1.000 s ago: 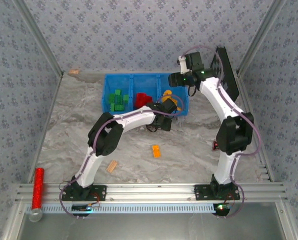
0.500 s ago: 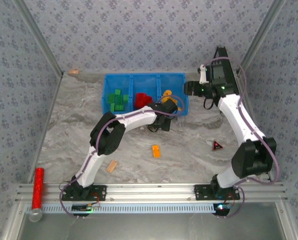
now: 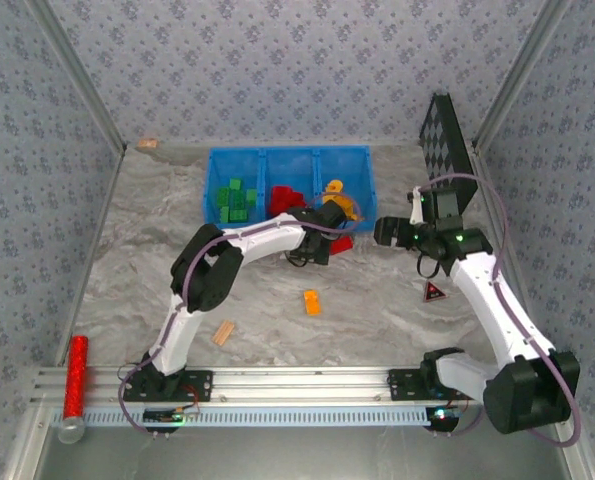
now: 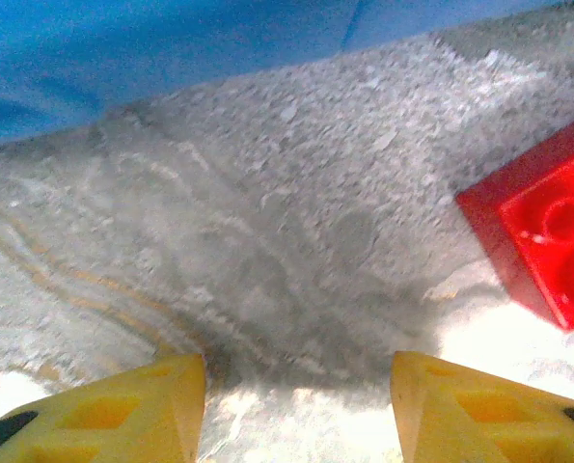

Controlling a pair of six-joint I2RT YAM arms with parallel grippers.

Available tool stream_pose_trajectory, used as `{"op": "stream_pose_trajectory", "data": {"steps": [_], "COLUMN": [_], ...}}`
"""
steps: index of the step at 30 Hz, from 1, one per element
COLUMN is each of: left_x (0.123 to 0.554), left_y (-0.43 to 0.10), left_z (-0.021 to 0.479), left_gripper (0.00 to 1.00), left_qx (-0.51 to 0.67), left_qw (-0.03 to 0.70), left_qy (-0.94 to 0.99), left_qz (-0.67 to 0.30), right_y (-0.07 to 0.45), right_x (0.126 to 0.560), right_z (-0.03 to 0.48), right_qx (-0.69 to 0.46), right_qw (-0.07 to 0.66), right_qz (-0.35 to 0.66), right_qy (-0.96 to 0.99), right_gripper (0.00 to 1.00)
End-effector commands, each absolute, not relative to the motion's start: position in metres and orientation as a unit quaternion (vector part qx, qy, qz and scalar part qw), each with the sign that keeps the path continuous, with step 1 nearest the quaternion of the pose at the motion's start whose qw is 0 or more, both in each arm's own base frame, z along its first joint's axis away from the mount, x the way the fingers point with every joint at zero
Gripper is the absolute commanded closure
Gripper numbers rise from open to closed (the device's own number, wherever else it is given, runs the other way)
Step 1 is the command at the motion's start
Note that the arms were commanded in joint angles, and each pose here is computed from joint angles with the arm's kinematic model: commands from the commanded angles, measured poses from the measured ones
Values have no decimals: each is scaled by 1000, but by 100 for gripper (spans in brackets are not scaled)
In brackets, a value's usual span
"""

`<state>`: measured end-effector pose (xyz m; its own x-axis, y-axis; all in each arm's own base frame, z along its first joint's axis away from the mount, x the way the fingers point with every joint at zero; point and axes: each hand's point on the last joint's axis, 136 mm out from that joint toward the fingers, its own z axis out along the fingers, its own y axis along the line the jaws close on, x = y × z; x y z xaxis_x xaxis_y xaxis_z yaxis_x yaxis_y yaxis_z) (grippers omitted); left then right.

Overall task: Sort the legos into containers by color
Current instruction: Pick up the lego from the center of the table.

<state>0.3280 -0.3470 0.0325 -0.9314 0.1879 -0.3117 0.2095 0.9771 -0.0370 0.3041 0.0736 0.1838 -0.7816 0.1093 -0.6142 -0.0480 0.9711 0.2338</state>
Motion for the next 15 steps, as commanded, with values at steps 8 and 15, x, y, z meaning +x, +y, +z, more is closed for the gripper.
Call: {"op": "stream_pose_trajectory", "data": {"steps": [8,15], "left_x": [337,349], "left_y": [-377,-402], "left_z": [81,66], "left_gripper": [34,31], "left_qx": [159,208], "left_qw": [207,207], "left_qy": [963,953], "left_qz": [-73,-70], "right_y": [71,70], "right_x": [281,284], "right_z": [167,174], "right_qx": [37,31], "right_qw": [304,308], "right_qz": [121,114], "right_qy": [944,944], "right_gripper": [3,2]}}
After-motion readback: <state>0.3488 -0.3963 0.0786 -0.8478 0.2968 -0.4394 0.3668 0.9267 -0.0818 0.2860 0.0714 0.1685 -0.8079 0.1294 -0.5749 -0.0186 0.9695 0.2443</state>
